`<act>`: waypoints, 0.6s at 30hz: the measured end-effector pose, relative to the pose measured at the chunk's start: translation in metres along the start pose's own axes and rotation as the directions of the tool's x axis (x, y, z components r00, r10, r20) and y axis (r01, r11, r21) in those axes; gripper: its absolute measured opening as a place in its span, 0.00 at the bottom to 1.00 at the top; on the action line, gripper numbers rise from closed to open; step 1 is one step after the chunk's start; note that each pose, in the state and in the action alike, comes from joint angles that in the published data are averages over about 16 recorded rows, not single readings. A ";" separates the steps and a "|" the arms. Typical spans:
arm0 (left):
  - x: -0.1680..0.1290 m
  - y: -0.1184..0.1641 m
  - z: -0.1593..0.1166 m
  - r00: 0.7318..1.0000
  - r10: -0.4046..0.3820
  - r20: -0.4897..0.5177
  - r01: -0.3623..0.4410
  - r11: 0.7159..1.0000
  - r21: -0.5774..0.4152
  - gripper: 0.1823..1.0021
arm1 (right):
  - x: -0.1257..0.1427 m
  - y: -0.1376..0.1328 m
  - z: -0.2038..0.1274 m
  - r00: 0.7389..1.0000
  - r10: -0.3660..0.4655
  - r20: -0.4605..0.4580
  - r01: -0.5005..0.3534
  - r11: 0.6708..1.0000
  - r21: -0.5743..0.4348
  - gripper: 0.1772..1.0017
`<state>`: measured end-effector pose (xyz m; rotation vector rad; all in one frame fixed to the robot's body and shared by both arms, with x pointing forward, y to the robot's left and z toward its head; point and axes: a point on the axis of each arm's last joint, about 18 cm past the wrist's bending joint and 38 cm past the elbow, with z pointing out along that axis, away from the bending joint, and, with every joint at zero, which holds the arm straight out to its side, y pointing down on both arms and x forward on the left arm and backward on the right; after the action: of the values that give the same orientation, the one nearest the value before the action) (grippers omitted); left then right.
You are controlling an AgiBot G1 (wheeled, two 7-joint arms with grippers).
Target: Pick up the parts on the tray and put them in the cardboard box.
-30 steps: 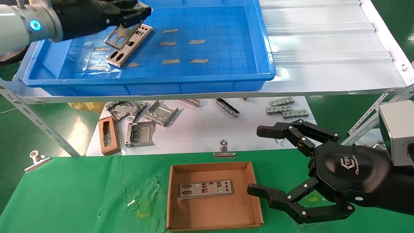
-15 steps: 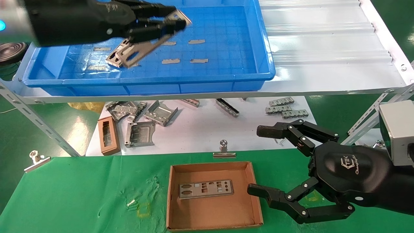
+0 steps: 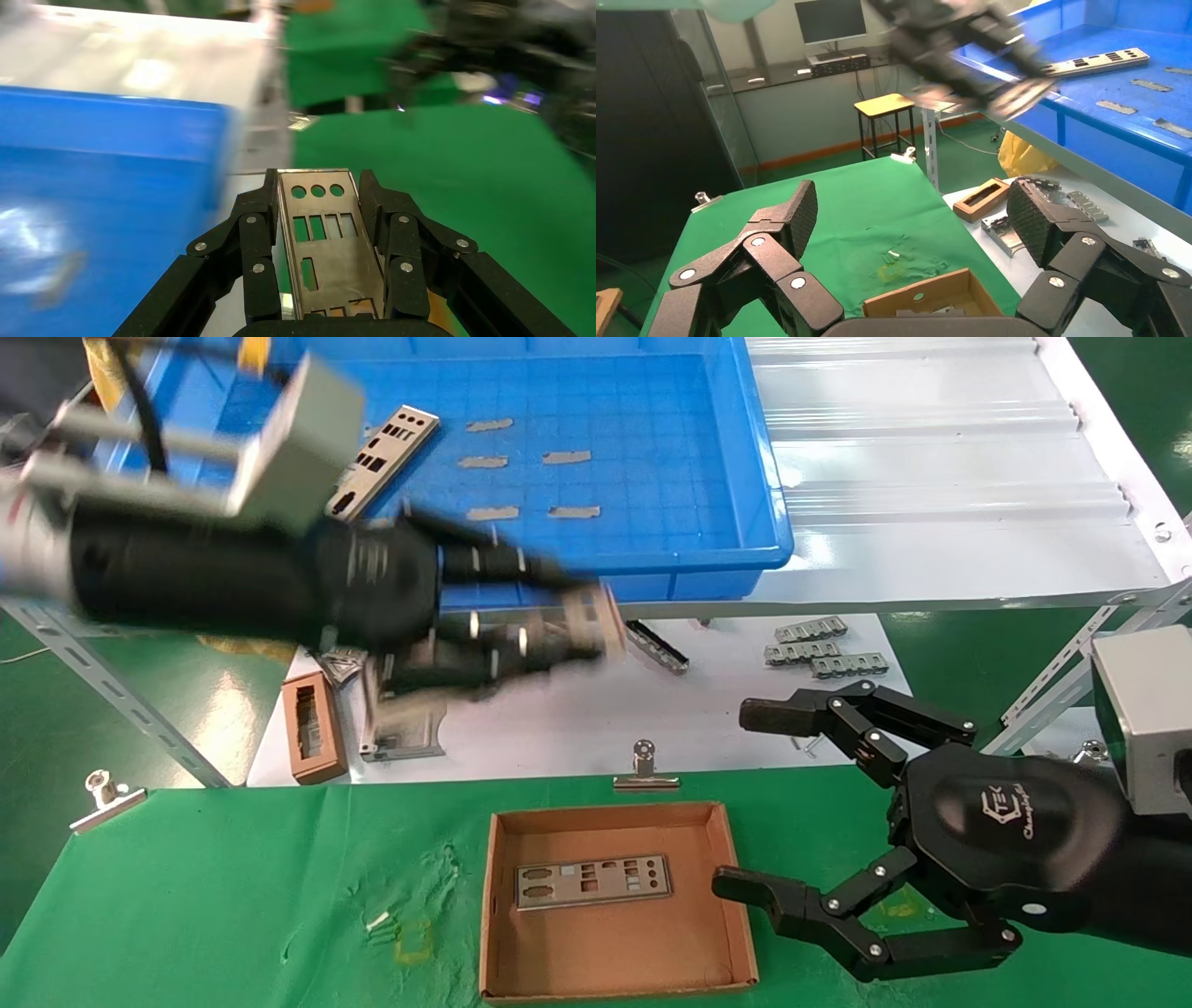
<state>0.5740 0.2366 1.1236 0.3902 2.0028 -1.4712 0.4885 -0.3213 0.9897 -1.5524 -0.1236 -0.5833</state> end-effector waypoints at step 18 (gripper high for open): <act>0.060 0.134 0.096 0.988 -0.066 -0.143 0.042 0.985 -0.165 0.32 | 0.000 0.000 0.000 1.000 0.000 0.000 0.000 1.000 0.000 1.00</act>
<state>0.6328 0.1851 0.9671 0.3880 2.2484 -1.3340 0.4885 -0.3213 0.9897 -1.5524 -0.1236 -0.5833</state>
